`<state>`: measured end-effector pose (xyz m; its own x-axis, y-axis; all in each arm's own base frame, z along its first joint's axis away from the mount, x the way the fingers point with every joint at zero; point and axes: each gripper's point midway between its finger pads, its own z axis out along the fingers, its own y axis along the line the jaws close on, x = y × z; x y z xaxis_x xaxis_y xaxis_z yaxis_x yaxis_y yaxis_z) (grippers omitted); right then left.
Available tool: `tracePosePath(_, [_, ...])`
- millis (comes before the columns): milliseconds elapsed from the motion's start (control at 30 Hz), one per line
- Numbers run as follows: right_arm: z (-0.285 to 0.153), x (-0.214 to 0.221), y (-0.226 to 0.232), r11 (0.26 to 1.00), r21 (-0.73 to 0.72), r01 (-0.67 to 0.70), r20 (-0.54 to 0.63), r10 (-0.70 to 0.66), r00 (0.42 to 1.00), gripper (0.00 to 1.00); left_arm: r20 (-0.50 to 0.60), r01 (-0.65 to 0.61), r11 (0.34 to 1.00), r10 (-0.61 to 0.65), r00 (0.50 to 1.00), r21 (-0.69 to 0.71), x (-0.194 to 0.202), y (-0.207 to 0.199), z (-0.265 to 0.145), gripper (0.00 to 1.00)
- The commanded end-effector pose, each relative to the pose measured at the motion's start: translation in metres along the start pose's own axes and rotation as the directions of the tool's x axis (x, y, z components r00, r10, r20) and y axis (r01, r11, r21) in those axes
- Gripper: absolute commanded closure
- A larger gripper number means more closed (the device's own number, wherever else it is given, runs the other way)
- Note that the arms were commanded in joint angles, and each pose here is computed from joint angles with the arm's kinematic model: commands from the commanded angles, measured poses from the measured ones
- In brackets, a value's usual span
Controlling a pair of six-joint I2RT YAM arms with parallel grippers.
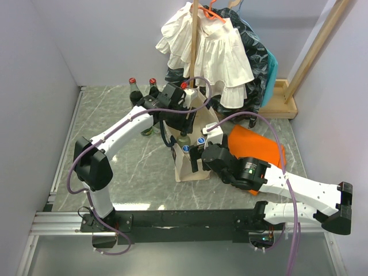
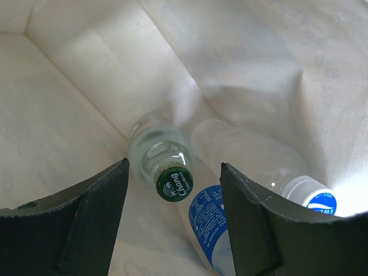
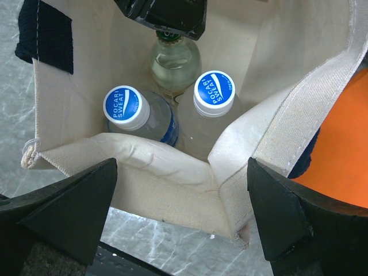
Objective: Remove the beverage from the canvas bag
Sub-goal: Take out the drink from the canvas bag.
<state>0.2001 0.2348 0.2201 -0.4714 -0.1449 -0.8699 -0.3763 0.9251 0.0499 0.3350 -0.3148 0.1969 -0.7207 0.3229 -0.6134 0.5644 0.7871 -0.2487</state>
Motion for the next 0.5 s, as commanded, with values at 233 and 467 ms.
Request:
tracePosePath(233, [0.001, 0.036, -0.005, 0.999, 0.006, 0.049, -0.112, -0.048, 0.993, 0.00, -0.040, 0.015, 0.999, -0.016, 0.999, -0.041, 0.006, 0.004, 0.003, 0.34])
tracePosePath(467, [0.001, 0.037, -0.004, 0.999, 0.003, 0.048, -0.112, -0.047, 0.993, 0.00, -0.087, 0.010, 0.999, -0.013, 0.996, -0.033, 0.016, 0.003, 0.013, 0.36])
